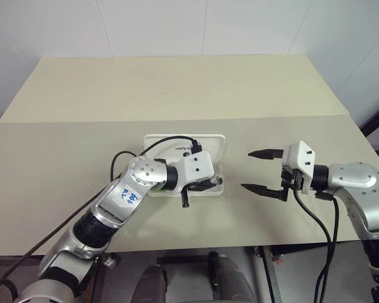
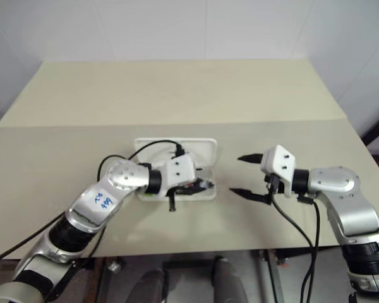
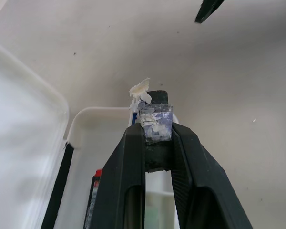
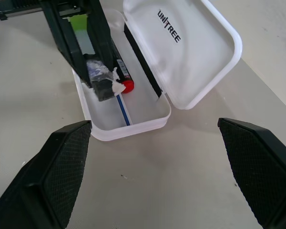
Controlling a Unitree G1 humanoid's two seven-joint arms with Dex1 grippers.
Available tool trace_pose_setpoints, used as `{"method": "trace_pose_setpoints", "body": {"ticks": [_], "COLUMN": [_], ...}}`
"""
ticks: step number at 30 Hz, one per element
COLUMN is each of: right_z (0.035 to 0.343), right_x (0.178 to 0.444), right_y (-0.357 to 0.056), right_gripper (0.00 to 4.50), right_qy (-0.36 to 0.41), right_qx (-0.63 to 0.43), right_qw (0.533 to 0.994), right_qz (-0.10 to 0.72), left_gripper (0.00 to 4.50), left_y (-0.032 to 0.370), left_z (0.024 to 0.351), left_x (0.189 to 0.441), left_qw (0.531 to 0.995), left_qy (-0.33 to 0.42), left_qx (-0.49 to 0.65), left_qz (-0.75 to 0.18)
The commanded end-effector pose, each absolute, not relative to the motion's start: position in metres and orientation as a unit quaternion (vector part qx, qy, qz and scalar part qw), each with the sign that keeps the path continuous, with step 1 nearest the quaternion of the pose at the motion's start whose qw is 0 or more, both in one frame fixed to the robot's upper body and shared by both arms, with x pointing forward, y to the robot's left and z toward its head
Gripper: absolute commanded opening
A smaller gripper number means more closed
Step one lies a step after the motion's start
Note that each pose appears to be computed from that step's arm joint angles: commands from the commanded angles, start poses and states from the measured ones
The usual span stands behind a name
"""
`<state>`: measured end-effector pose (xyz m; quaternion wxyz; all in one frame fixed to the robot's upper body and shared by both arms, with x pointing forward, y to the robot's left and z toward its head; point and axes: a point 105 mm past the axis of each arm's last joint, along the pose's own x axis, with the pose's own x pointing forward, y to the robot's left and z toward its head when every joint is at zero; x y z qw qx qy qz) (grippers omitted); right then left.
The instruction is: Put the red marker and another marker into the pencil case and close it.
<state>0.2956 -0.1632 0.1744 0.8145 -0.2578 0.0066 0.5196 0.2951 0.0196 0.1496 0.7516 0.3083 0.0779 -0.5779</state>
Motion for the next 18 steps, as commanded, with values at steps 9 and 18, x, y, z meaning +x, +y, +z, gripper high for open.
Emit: {"method": "trace_pose_setpoints", "body": {"ticks": [9, 18], "right_z": [0.1831, 0.1837], "right_x": [0.2929, 0.2934], "right_y": [-0.1636, -0.1646], "right_gripper": [4.50, 4.50], "right_qy": [-0.018, -0.018], "right_qx": [-0.274, -0.276], "right_qw": [0.815, 0.816], "right_qz": [0.510, 0.508], "left_gripper": [2.66, 4.49], "left_y": [0.0146, 0.0160], "left_z": [0.1481, 0.1578], "left_x": [0.3040, 0.3066], "left_qw": [0.760, 0.766], "left_qy": [0.077, 0.053], "left_qx": [0.335, 0.334], "left_qz": [-0.552, -0.547]}}
